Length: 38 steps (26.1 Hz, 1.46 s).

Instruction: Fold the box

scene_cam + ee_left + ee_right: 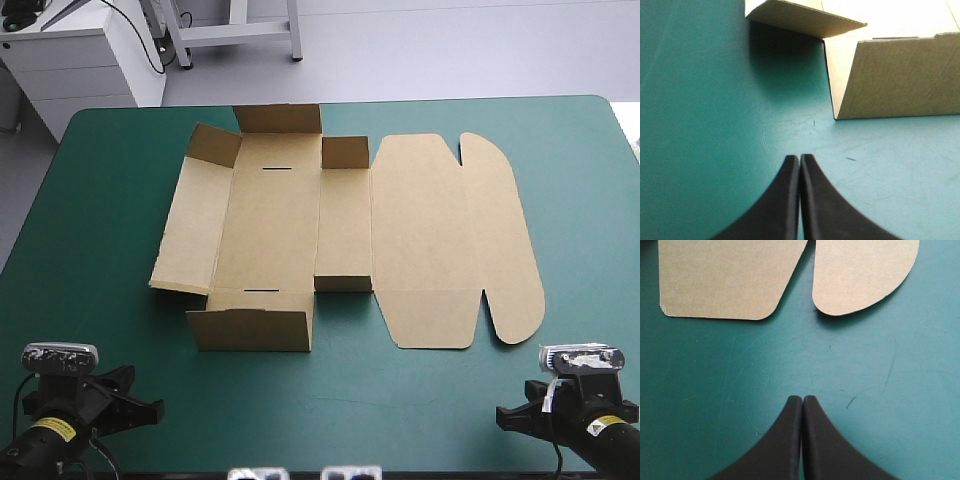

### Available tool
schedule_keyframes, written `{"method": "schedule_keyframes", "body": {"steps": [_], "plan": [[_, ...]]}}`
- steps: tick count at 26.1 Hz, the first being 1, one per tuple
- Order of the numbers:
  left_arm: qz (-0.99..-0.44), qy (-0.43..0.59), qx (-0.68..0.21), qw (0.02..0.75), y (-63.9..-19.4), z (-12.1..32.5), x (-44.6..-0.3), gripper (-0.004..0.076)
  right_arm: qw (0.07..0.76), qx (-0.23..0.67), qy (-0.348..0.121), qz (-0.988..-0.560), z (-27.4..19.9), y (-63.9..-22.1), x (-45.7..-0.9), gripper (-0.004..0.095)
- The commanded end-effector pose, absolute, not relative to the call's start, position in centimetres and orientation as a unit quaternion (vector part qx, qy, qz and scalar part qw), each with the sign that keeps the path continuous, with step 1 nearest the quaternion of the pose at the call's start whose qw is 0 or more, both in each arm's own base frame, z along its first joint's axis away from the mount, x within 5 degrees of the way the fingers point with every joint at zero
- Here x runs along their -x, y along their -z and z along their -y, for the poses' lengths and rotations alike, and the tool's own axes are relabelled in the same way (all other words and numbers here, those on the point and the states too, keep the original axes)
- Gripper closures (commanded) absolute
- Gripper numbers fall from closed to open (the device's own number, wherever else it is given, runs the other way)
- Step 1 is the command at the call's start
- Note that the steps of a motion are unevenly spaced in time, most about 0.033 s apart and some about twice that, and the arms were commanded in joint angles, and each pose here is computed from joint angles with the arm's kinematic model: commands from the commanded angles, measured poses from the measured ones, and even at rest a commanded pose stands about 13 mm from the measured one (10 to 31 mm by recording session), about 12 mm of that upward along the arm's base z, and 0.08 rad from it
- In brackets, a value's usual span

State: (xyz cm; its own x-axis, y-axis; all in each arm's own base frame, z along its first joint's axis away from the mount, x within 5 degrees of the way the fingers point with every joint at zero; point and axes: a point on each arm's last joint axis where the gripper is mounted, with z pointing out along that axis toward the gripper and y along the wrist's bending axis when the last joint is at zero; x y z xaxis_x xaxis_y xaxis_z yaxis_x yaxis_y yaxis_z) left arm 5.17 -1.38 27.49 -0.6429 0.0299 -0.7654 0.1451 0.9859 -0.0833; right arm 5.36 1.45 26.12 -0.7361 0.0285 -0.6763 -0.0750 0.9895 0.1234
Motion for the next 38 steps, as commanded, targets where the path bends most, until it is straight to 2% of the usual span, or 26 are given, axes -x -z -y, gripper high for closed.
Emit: {"method": "schedule_keyframes", "body": {"steps": [1, 5, 8, 14, 22, 34, 38], "plan": [[-0.883, 0.078, -0.043, 0.46, -28.9, 1.5, -5.8, 0.0732, 0.39, 0.013, -0.076, -0.917, -1.5, -27.1, -5.7, 0.0928], [-0.876, 0.069, -0.061, 0.474, -30.4, 1.5, -5.9, 0.0732, 0.39, 0.013, -0.076, -0.917, -1.5, -27.1, -5.7, 0.0927], [-0.862, 0.064, -0.072, 0.497, -33.9, 1.6, -6.6, 0.0732, 0.39, 0.013, -0.076, -0.917, -1.5, -27.1, -5.7, 0.0928], [-0.865, 0.074, -0.071, 0.491, -38.3, 2.0, -10.2, 0.0732, 0.39, 0.013, -0.076, -0.917, -1.5, -27.1, -5.7, 0.0928], [-0.89, 0.083, -0.068, 0.442, -39.7, 2.7, -17.8, 0.0732, 0.39, 0.013, -0.076, -0.917, -1.5, -27.1, -5.7, 0.0928], [-0.912, 0.078, -0.061, 0.398, -38.7, 3.3, -28.1, 0.0732, 0.39, 0.013, -0.076, -0.918, -1.5, -27.1, -5.7, 0.0928], [-0.915, 0.097, -0.024, 0.391, -38.6, 1.8, -30.9, 0.0732, 0.39, 0.014, -0.076, -0.918, -1.5, -27.1, -5.7, 0.0928]]}}
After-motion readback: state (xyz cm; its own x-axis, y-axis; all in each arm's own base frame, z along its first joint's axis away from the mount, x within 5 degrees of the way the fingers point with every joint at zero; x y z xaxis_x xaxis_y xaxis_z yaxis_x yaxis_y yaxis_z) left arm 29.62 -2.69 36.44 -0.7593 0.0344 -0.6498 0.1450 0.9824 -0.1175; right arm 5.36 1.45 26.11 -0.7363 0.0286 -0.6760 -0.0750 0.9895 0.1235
